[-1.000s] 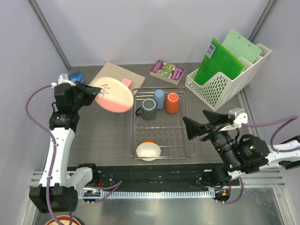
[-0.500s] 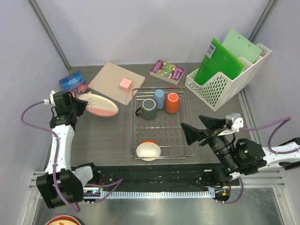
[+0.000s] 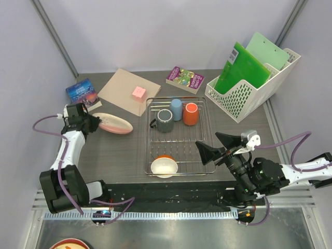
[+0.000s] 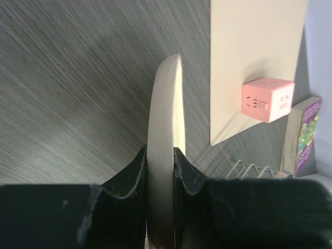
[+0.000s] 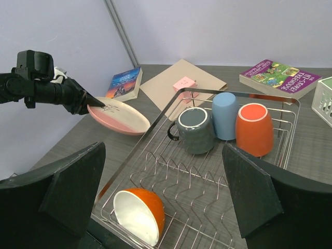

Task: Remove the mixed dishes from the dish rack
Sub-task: Place the plate at the center of the board.

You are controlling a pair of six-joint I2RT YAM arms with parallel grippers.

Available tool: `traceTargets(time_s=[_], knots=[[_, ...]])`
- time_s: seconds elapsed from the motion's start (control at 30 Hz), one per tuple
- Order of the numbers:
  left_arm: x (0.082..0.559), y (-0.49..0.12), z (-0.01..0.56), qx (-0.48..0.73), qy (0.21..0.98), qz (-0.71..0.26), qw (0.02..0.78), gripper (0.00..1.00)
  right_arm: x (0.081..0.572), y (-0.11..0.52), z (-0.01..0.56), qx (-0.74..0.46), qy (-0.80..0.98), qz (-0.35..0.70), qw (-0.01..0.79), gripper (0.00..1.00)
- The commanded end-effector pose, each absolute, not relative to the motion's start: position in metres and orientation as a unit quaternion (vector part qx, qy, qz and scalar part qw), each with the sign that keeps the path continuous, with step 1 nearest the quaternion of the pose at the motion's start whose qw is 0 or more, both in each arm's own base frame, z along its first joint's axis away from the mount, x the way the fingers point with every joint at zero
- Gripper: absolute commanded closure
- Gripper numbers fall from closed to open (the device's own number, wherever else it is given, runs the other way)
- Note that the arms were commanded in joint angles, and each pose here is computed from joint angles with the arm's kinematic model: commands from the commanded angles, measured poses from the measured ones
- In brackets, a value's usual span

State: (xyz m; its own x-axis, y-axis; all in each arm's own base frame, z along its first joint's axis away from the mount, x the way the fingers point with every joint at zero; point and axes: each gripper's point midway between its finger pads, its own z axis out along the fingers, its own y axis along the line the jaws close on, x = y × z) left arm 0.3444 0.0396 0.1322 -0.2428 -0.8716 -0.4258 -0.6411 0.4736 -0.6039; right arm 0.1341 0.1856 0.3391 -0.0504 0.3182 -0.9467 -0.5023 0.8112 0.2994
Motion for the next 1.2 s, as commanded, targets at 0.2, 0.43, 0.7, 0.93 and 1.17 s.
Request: traceTargets(time_s=[0.2,0.43,0.7,0.93,1.17], knots=[[0.350,0.042,0.111,-0.491,0.779,-0.149,0.361,1.00,0.134,0.187,0.336,-0.048,0.665,0.307,0.679,0.00],[0.310,0.041,0.074,-0.498,0.822,-0.087,0.262,1.00,0.134,0.189,0.327,-0.051,0.670,0.300,0.677,0.00],[0.268,0.039,0.041,-0.484,0.852,-0.042,0.194,0.96,0.133,0.189,0.316,-0.046,0.676,0.301,0.671,0.00],[0.255,0.023,0.011,-0.485,0.865,-0.058,0.116,0.81,0.132,0.196,0.305,-0.048,0.681,0.300,0.666,0.00],[0.253,0.015,0.005,-0.482,0.868,-0.071,0.098,0.72,0.133,0.193,0.300,-0.041,0.686,0.294,0.664,0.00]])
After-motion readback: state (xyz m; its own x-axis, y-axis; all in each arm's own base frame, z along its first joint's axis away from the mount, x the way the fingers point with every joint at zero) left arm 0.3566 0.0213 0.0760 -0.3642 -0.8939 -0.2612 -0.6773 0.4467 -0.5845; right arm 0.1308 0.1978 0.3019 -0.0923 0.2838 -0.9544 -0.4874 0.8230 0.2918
